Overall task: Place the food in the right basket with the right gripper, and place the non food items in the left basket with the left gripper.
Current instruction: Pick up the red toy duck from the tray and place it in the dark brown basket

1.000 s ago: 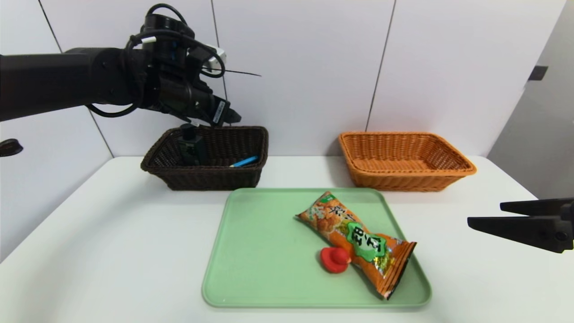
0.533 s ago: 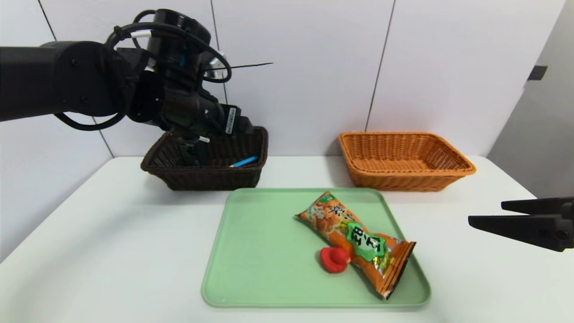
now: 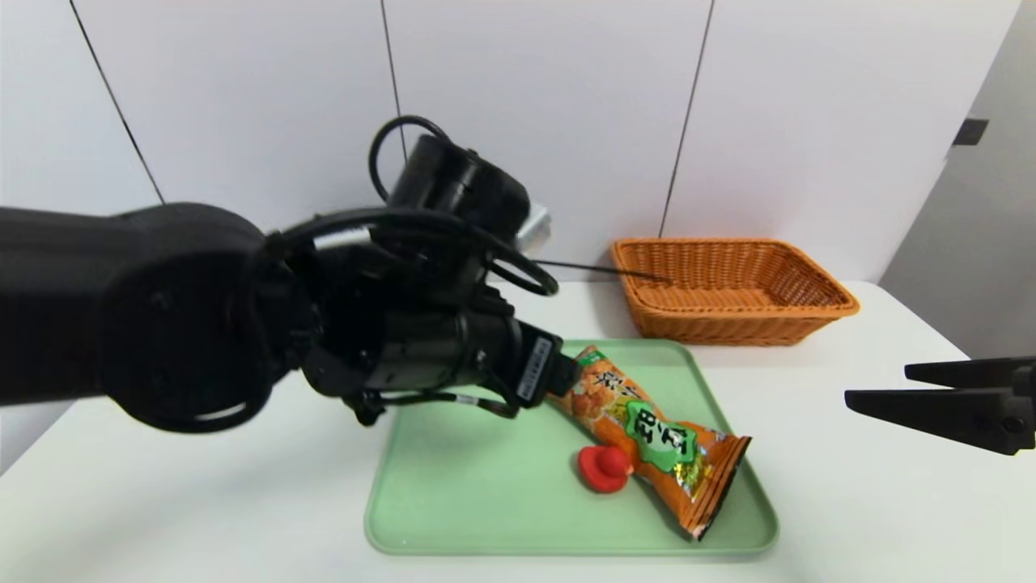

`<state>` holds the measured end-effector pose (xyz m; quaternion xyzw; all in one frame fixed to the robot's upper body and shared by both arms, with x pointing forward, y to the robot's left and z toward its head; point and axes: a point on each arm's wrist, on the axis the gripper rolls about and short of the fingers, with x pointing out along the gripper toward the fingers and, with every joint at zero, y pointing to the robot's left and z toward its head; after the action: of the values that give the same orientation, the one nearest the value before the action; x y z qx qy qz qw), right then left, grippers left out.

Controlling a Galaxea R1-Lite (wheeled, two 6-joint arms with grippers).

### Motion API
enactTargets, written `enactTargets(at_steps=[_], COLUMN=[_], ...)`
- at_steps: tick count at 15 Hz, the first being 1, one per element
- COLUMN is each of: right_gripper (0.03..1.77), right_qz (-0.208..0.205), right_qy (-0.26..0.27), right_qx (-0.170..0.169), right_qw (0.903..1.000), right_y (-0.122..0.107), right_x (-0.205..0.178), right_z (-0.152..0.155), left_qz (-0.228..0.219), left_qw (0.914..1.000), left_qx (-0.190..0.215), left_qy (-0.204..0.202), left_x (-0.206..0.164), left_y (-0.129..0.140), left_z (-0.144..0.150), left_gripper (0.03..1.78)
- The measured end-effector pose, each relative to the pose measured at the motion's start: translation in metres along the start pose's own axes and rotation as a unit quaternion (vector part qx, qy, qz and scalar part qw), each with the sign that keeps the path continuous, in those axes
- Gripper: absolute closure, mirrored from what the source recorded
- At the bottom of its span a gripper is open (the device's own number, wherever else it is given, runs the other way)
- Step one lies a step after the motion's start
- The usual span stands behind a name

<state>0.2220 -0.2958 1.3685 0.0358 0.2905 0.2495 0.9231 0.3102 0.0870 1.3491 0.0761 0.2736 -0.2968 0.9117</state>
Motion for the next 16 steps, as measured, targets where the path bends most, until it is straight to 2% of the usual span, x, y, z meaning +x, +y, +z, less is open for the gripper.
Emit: enactTargets(at_steps=[2, 5, 7, 11, 16], right_gripper=[0.09, 0.09, 0.09, 0.09, 0.09], right_qz=[-0.005, -0.012, -0.016, -0.019, -0.018], right_qy=[-0.002, -0.006, -0.008, -0.009, -0.010], right_qx=[0.004, 0.010, 0.013, 0.015, 0.015], right_qw=[1.0000, 0.9999, 0.9998, 0.9997, 0.9997], right_y=[-0.001, -0.003, -0.004, -0.005, -0.005], right_x=[-0.001, -0.004, -0.005, -0.006, -0.007], right_z=[0.000, -0.001, -0.002, -0.003, -0.004], left_qz=[-0.032, -0.059, -0.064, -0.036, -0.002], left_qw=[0.9993, 0.9973, 0.9965, 0.9975, 0.9959], left_qx=[0.018, 0.032, 0.024, -0.024, -0.011], left_qy=[0.000, 0.029, 0.049, 0.055, 0.090], left_x=[0.008, 0.016, 0.025, 0.042, 0.052], left_y=[-0.025, -0.052, -0.064, -0.074, -0.077], left_z=[-0.014, -0.034, -0.044, -0.046, -0.043], left_gripper=[0.13, 0.12, 0.12, 0.12, 0.12])
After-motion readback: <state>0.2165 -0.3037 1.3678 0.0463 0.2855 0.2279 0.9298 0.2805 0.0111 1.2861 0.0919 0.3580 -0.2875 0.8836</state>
